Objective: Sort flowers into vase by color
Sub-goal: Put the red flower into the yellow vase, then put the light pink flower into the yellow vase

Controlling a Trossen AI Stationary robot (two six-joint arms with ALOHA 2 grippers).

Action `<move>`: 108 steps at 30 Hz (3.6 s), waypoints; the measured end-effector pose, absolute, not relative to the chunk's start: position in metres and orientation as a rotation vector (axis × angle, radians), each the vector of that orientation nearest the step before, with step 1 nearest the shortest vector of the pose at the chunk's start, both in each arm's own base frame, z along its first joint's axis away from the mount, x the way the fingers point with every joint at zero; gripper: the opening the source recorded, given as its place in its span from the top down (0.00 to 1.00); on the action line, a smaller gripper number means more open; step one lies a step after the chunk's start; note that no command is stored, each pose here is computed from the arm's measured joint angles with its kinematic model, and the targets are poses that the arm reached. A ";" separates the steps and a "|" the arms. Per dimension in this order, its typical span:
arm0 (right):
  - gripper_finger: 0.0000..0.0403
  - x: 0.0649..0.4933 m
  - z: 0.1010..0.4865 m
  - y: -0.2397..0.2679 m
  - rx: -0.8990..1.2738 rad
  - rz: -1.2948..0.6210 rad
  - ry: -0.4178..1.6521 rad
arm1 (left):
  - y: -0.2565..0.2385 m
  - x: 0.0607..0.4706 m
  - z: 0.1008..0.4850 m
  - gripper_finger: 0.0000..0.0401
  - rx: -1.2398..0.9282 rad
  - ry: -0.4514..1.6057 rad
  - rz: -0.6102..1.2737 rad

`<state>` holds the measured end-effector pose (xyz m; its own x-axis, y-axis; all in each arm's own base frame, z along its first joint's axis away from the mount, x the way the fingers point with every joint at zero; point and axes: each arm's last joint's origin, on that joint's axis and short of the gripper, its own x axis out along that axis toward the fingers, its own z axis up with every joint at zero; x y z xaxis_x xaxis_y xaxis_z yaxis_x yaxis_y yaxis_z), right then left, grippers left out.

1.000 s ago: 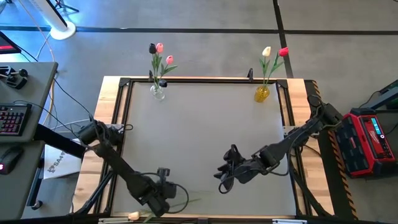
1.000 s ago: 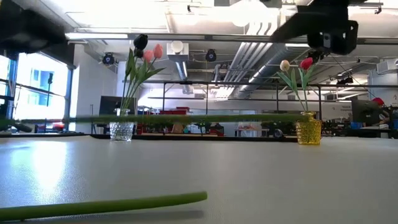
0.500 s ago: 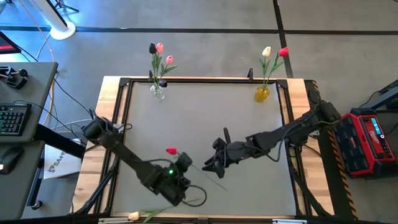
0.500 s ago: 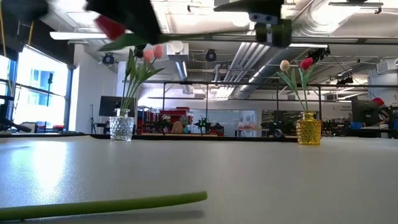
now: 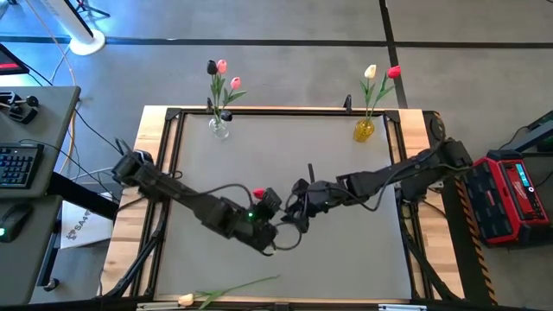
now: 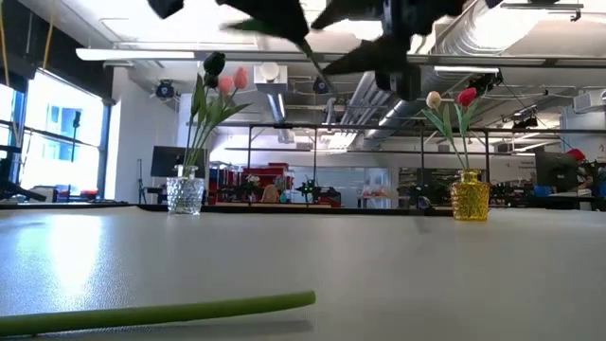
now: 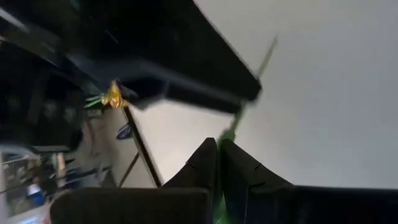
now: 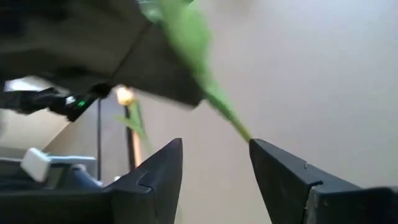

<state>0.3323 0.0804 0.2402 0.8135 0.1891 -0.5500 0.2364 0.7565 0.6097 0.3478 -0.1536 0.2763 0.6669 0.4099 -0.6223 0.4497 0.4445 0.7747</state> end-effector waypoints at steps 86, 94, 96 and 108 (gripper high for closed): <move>1.00 0.095 0.248 -0.171 -0.023 -1.094 0.050 | -0.023 0.276 0.300 0.99 -0.387 0.580 0.622; 0.88 0.096 0.242 -0.170 0.062 -1.064 0.041 | -0.022 0.276 0.300 0.99 -0.407 0.590 0.605; 0.83 0.096 0.242 -0.169 0.109 -1.065 0.027 | -0.024 0.276 0.299 0.99 -0.411 0.600 0.586; 0.57 0.086 0.250 -0.153 0.335 -1.066 -0.101 | -0.062 0.253 0.286 0.81 -0.488 0.832 0.510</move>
<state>0.0865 -0.1531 0.2499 0.4847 -0.8710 -0.0798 0.8406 0.4387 0.3176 0.2529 -0.0621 0.2856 0.5688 0.2311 -0.7893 -0.5983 0.7748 -0.2043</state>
